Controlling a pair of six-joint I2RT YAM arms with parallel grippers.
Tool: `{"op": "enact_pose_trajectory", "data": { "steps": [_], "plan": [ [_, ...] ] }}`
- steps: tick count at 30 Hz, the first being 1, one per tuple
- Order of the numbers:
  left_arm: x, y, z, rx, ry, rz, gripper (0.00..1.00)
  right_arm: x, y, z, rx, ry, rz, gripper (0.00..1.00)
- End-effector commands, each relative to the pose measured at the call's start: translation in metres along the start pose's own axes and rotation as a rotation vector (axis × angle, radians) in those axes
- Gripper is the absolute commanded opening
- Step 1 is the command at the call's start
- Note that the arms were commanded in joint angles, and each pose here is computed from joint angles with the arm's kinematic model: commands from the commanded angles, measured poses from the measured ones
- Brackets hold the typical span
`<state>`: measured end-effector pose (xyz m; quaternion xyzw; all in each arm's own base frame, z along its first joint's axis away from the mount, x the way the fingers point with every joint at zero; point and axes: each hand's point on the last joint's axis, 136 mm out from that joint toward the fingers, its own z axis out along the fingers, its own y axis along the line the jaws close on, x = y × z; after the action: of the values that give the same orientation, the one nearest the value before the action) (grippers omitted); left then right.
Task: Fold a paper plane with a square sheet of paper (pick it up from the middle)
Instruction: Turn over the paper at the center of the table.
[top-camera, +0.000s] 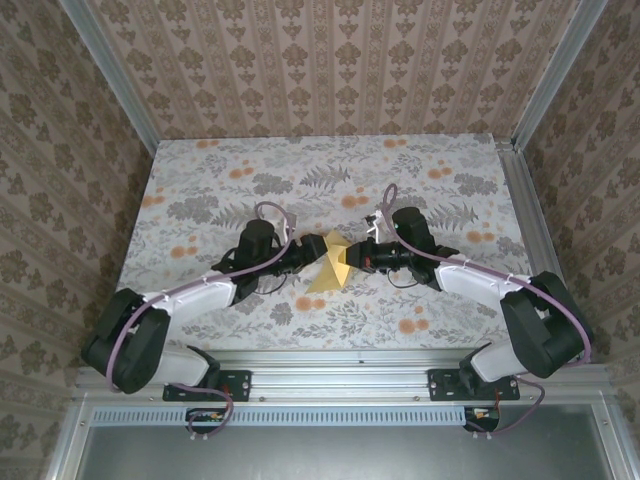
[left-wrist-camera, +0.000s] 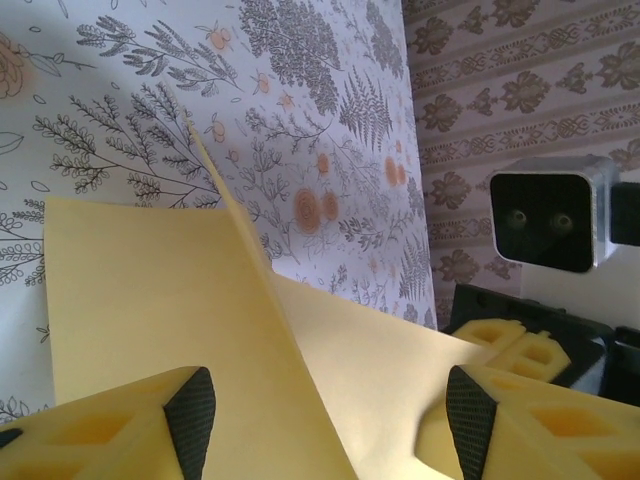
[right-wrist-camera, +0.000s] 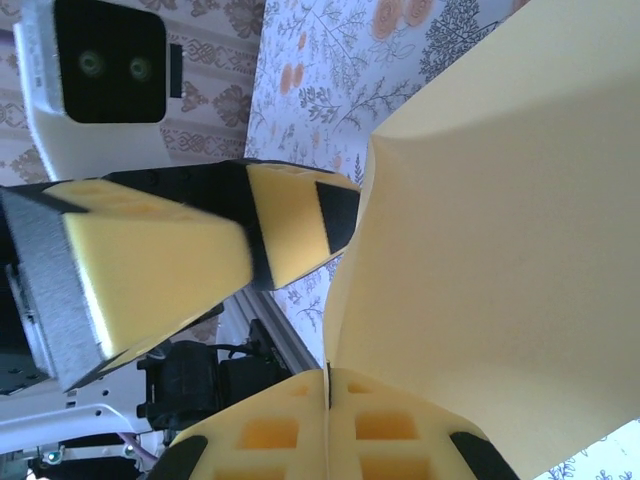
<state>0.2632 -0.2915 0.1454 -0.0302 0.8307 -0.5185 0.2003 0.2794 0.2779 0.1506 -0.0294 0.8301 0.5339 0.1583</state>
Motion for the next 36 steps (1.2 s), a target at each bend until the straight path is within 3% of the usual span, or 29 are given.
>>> {"op": "enact_pose_trajectory", "data": {
  "steps": [1, 16, 36],
  "plan": [
    [-0.006, -0.017, 0.005, 0.056, -0.006, -0.002, 0.64, -0.002, 0.017, -0.007, -0.059, -0.009, -0.026, 0.00],
    [-0.009, -0.034, 0.015, 0.088, 0.013, 0.020, 0.37, -0.001, 0.016, -0.005, -0.074, -0.006, -0.021, 0.00],
    [-0.006, -0.031, 0.015, 0.062, 0.039, 0.039, 0.19, -0.005, 0.006, -0.009, -0.061, -0.028, 0.009, 0.00]
  ]
}}
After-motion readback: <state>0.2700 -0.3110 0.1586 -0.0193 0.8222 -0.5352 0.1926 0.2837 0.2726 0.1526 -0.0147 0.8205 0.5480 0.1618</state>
